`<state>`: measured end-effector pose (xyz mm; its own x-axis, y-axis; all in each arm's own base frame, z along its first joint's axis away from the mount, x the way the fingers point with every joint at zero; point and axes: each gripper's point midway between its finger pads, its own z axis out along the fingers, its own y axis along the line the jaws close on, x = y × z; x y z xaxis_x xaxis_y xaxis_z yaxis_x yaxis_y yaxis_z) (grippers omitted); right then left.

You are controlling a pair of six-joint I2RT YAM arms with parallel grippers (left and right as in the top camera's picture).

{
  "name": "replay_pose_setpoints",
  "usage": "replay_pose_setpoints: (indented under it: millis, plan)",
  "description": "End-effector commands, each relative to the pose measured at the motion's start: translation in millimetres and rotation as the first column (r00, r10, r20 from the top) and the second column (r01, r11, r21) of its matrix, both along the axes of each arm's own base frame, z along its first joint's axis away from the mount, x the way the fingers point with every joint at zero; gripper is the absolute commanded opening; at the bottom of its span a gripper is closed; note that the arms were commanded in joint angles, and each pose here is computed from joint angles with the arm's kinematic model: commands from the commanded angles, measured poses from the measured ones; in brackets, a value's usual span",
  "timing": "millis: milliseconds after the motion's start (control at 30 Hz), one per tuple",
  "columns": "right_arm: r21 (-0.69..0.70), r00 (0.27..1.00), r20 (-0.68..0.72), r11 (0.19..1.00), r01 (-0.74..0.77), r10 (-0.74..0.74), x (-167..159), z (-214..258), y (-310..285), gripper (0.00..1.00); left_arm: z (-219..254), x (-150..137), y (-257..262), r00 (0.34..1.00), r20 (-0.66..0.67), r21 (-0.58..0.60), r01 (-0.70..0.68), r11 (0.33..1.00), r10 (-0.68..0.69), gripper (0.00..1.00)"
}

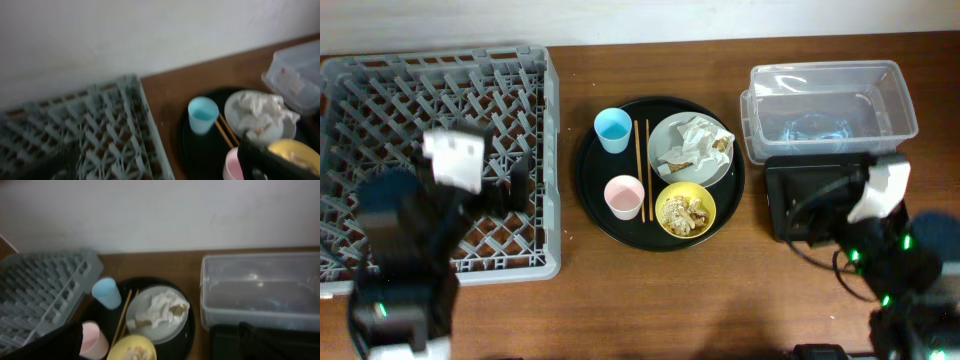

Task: Sort waste into correct bins and load items into the dishwasher rack
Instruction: 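Raise both arms from rest toward the table items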

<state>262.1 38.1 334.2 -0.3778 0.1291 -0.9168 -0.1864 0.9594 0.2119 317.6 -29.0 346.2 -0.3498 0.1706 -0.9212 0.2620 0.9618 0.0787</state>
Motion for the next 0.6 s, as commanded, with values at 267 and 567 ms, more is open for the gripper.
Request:
replay_pose_setpoints:
  millis: [267,567]
  plan:
    - [0.061,0.895,-0.438,0.996,-0.071,0.090,60.5,12.0,15.0,0.98,-6.3,78.1,-1.6,0.897,-0.436,-0.007,0.077,0.997,-0.072,0.99]
    - [0.331,0.809,-0.460,0.916,-0.227,0.367,140.7,1.1,87.9,0.98,-71.1,118.2,5.8,0.812,-0.582,0.001,0.062,0.998,-0.049,0.99]
